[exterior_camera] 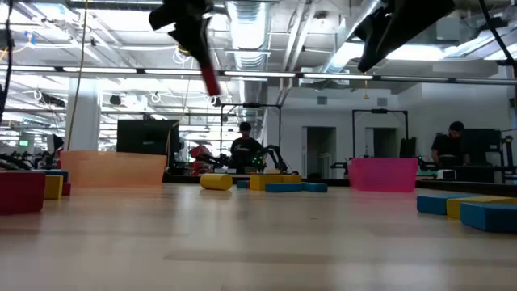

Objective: Sort blocks
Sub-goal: Put the red block into the orange bin, then put the blue block into the red bin

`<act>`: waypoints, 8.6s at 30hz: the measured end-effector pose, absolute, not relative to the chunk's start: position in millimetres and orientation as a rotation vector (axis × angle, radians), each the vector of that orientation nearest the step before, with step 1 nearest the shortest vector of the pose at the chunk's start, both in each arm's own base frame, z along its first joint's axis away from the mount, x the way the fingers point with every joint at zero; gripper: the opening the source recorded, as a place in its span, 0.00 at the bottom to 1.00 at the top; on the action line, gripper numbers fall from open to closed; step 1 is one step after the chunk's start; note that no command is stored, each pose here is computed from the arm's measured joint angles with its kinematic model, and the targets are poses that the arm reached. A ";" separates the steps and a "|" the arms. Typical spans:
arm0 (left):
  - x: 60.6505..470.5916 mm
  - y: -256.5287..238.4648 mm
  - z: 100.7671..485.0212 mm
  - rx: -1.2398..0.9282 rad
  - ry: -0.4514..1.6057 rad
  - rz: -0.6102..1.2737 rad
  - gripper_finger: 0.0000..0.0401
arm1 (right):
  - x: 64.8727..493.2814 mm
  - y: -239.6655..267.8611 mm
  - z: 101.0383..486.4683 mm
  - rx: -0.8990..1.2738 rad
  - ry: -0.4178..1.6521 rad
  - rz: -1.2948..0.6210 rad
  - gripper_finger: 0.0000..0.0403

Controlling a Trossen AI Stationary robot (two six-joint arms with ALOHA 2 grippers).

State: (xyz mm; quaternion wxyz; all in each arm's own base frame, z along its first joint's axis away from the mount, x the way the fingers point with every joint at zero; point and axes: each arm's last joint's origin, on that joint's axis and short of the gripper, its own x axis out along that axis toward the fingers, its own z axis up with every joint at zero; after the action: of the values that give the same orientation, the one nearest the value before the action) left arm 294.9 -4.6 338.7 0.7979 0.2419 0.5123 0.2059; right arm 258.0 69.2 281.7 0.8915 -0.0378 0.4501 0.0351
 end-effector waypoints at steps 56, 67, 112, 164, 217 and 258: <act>195.1 207.8 209.3 -0.278 1.275 0.660 0.15 | 256.5 75.5 267.3 -0.051 0.929 0.079 0.47; 197.1 209.2 209.1 -0.280 1.250 0.656 0.24 | 256.5 75.6 267.3 -0.047 0.928 0.077 0.47; 217.0 94.9 321.4 -0.034 0.885 0.358 0.27 | 261.0 74.1 270.4 -0.064 0.879 0.087 0.47; 203.7 -90.8 185.8 -0.143 0.888 -0.284 0.27 | 336.4 -37.4 196.4 -0.077 0.903 0.051 0.50; 253.8 -155.3 155.2 0.019 1.100 0.067 0.27 | 344.3 0.7 201.5 -0.095 0.821 0.129 0.50; 295.0 -63.5 159.9 0.074 1.099 0.102 0.55 | 340.7 15.4 198.7 -0.081 0.865 0.155 0.50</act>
State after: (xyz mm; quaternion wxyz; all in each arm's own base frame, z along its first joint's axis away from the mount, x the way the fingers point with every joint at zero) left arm 295.0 -63.5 159.9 0.8508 0.0351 0.5220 0.0483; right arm 340.7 15.4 198.7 0.9043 -0.0393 0.4185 0.0748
